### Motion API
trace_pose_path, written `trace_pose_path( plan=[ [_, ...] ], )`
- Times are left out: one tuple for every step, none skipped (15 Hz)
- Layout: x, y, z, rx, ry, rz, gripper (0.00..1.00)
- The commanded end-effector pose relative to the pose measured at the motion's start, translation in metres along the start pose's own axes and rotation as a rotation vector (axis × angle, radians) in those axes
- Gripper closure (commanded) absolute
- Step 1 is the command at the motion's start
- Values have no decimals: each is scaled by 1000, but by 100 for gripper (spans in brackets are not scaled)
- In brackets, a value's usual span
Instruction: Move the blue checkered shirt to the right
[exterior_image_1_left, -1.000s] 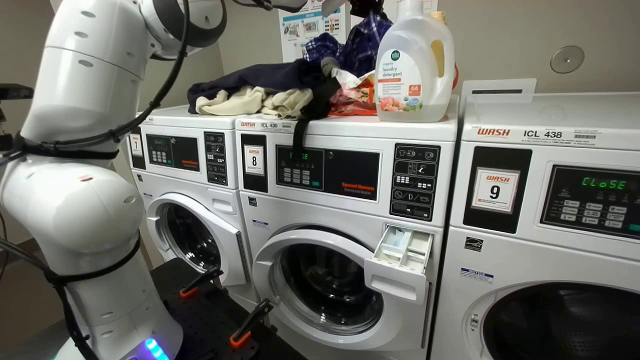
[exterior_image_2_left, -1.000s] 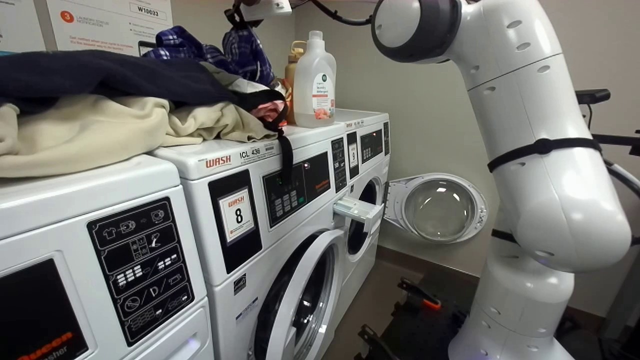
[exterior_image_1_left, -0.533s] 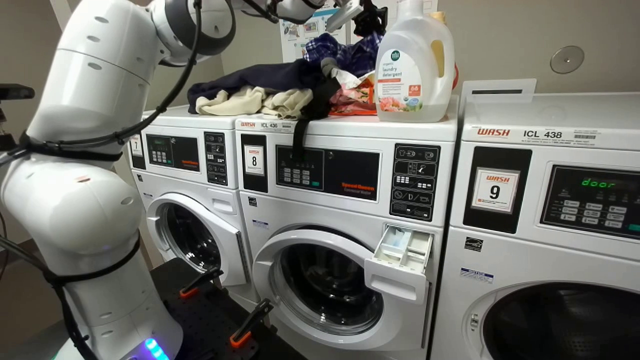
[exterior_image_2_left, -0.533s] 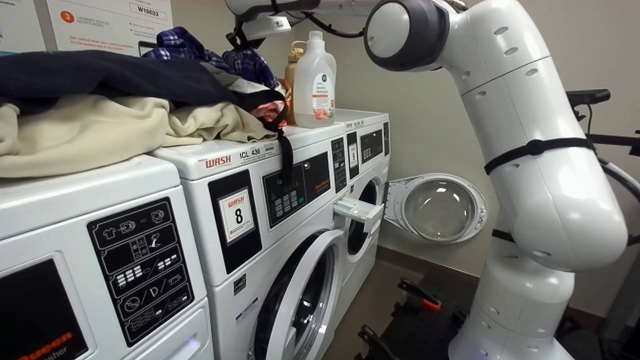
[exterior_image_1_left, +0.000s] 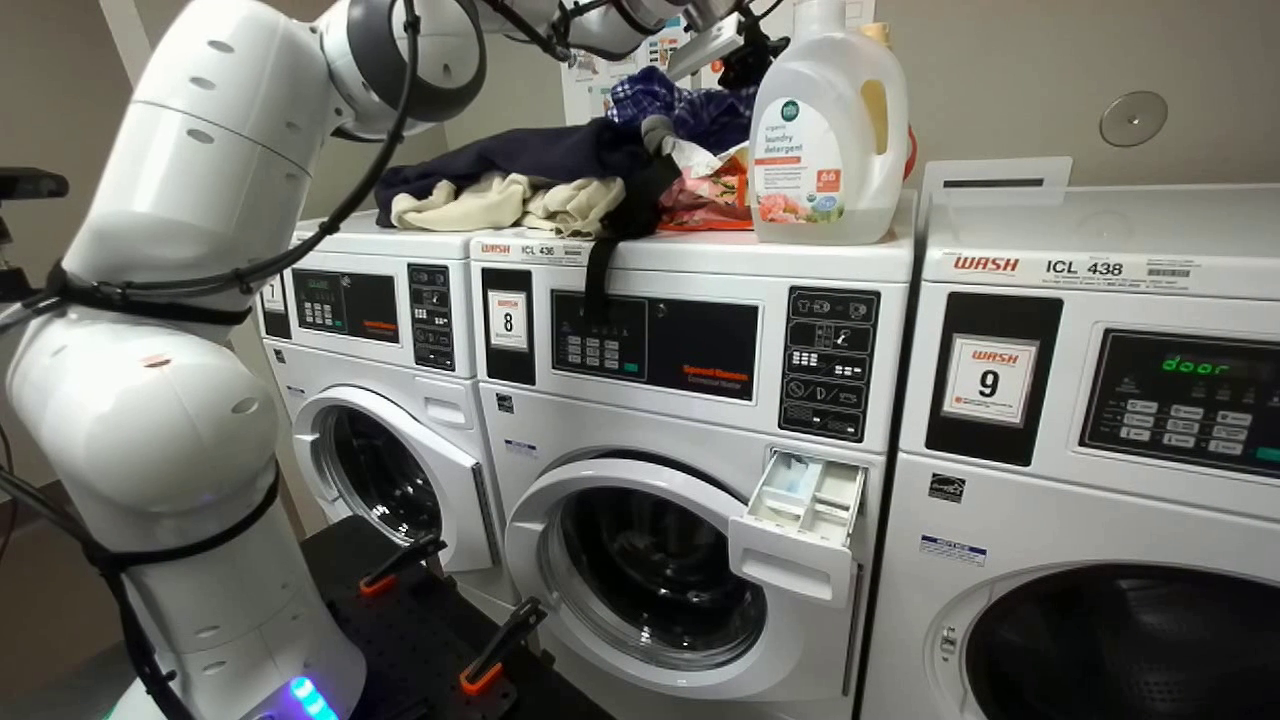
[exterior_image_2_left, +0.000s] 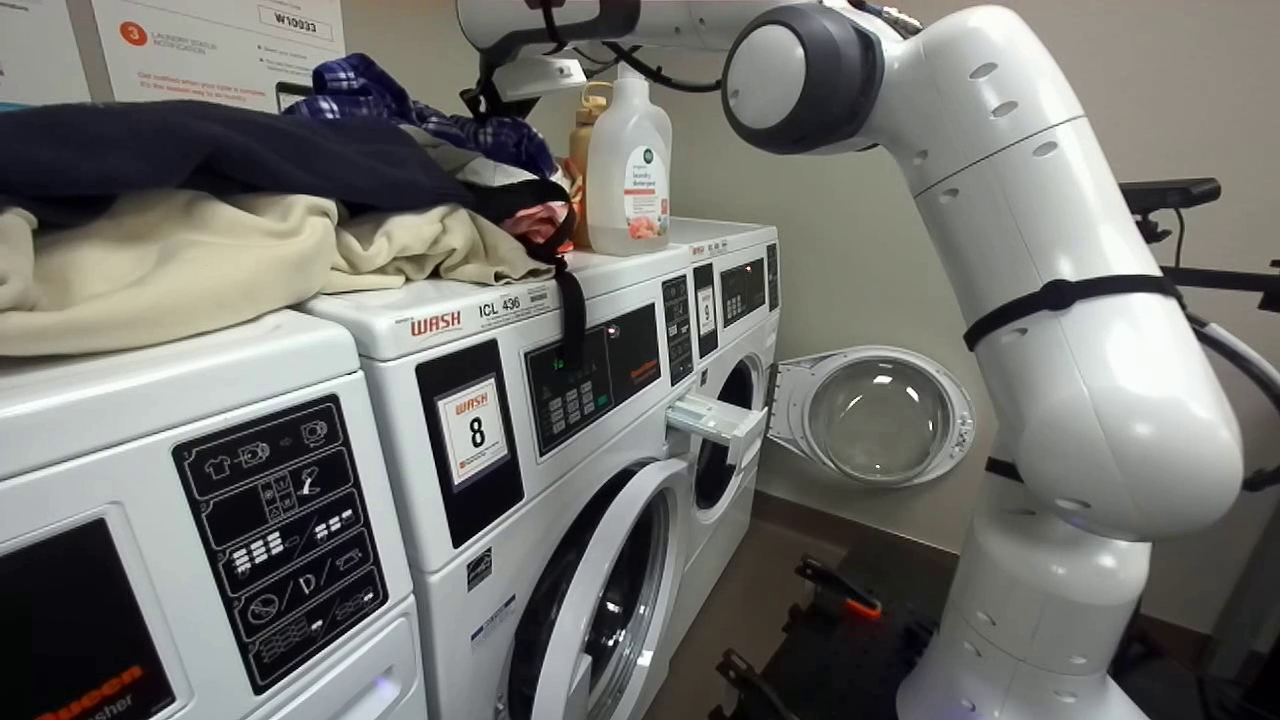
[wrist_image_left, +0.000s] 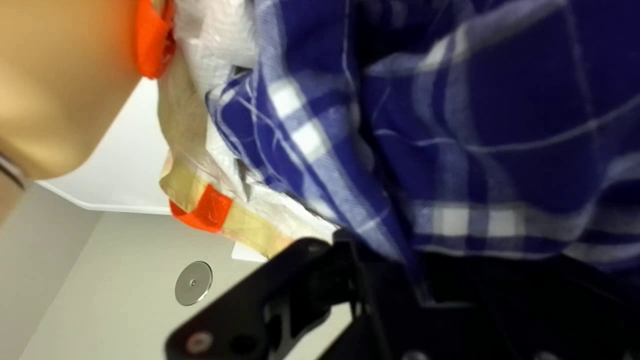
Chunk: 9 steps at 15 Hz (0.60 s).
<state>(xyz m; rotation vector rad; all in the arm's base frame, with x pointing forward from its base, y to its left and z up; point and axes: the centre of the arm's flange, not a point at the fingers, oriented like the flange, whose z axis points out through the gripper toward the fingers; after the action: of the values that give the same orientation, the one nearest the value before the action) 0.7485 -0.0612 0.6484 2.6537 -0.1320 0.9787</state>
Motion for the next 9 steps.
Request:
trace_pose_path(
  plan=[
    [9, -1, -19, 69, -16, -23, 46],
    [10, -4, -25, 79, -17, -30, 38],
    [12, -8, -34, 89, -20, -36, 31],
    [15, -12, -44, 95, -18, -45, 25],
    [16, -15, -56, 95, -22, -46, 16],
    [18, -17, -66, 98, -25, -47, 10],
    [20, -18, -80, 100, -38, -48, 2],
    [20, -19, -93, 102, -51, -51, 0],
    [20, -20, -106, 107, -65, -55, 0]
  ],
)
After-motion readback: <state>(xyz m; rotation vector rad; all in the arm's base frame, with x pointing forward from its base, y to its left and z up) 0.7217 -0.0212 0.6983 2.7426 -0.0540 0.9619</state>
